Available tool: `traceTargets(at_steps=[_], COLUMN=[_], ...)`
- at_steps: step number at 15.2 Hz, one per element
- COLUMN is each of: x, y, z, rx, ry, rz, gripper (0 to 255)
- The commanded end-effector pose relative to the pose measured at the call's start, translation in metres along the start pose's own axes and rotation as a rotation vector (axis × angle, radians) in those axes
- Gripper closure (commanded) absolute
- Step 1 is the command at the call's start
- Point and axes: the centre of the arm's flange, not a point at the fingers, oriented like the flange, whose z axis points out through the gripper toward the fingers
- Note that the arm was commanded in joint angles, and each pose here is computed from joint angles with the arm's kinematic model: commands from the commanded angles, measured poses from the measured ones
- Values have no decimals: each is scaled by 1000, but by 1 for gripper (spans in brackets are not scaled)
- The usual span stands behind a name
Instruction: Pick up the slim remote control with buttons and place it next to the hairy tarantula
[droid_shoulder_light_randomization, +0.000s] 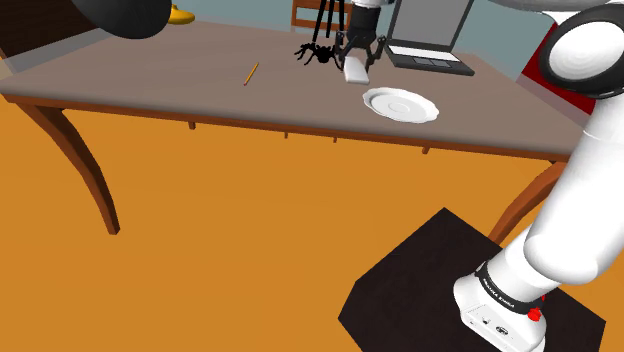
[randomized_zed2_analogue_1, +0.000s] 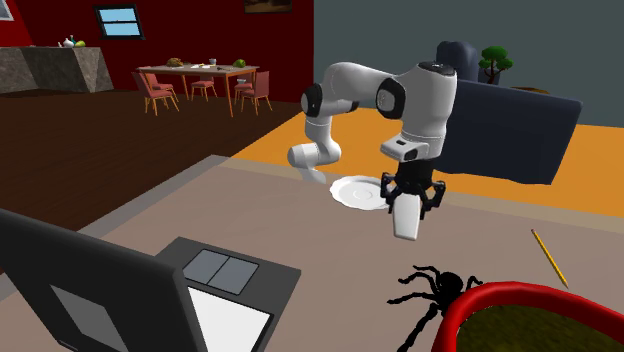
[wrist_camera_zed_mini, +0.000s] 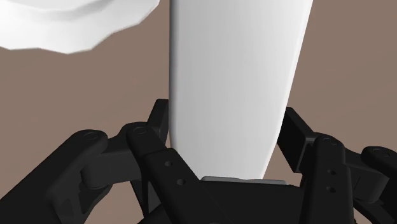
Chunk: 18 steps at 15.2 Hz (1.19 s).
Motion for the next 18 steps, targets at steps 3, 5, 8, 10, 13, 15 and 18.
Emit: traceTargets(at_steps=[3, 5, 8, 10, 13, 15, 18], x=[0, 0, 0, 0, 0, 0, 0], y=[0, 0, 0, 0, 0, 0, 0], z=[21, 29, 29, 29, 29, 29, 29], rx=[1, 1, 1, 1, 1, 1, 1], ry=[1, 1, 1, 1, 1, 1, 1], rz=[0, 0, 0, 0, 0, 0, 0], gripper=[255, 255, 255, 255, 0, 0, 0])
